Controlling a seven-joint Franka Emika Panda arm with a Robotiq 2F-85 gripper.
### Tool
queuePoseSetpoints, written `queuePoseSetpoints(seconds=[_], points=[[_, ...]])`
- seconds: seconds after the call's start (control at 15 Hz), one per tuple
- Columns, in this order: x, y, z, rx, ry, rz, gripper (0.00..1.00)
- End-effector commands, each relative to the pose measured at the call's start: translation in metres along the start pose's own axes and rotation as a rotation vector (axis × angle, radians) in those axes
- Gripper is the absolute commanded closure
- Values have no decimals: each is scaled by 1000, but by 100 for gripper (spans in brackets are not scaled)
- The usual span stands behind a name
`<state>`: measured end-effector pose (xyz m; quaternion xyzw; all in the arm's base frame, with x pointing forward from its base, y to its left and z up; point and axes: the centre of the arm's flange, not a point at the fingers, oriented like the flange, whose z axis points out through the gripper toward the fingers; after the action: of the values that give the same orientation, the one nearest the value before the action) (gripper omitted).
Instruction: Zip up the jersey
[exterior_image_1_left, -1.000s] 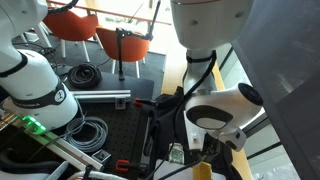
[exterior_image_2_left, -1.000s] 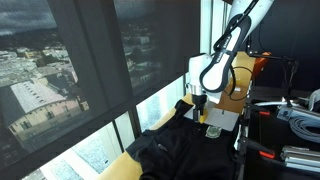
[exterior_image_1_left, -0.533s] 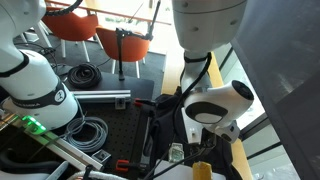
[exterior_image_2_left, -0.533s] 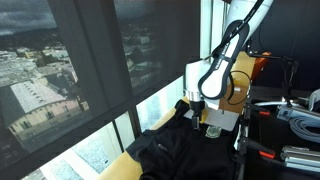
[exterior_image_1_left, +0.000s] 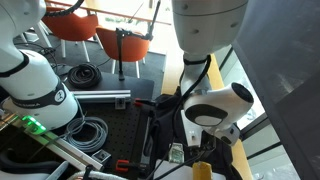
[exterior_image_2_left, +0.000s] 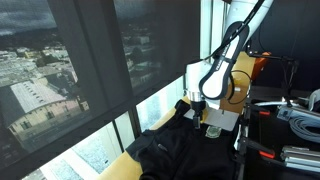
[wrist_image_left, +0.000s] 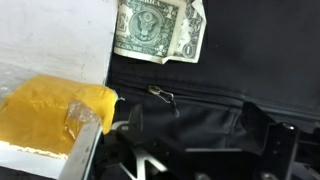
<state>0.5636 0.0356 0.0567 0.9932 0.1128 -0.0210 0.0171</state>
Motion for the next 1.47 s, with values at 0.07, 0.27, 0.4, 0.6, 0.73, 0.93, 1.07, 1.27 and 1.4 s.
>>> queuePoseSetpoints(seconds=[0.07, 0.27, 0.4, 0.6, 0.73, 0.93, 1.07, 1.27, 1.4], points=[[4, 3, 10, -23, 5, -7, 0], [8, 5, 14, -27, 2, -9, 0], [9, 5, 18, -29, 0, -10, 0], [10, 6, 24, -31, -3, -12, 0], [12, 6, 27, -31, -5, -11, 26], [14, 7, 30, -30, -4, -10, 49], [15, 6, 31, -31, -3, -11, 65], [15, 6, 30, -32, -2, -11, 88], [15, 5, 29, -33, 0, -13, 99]])
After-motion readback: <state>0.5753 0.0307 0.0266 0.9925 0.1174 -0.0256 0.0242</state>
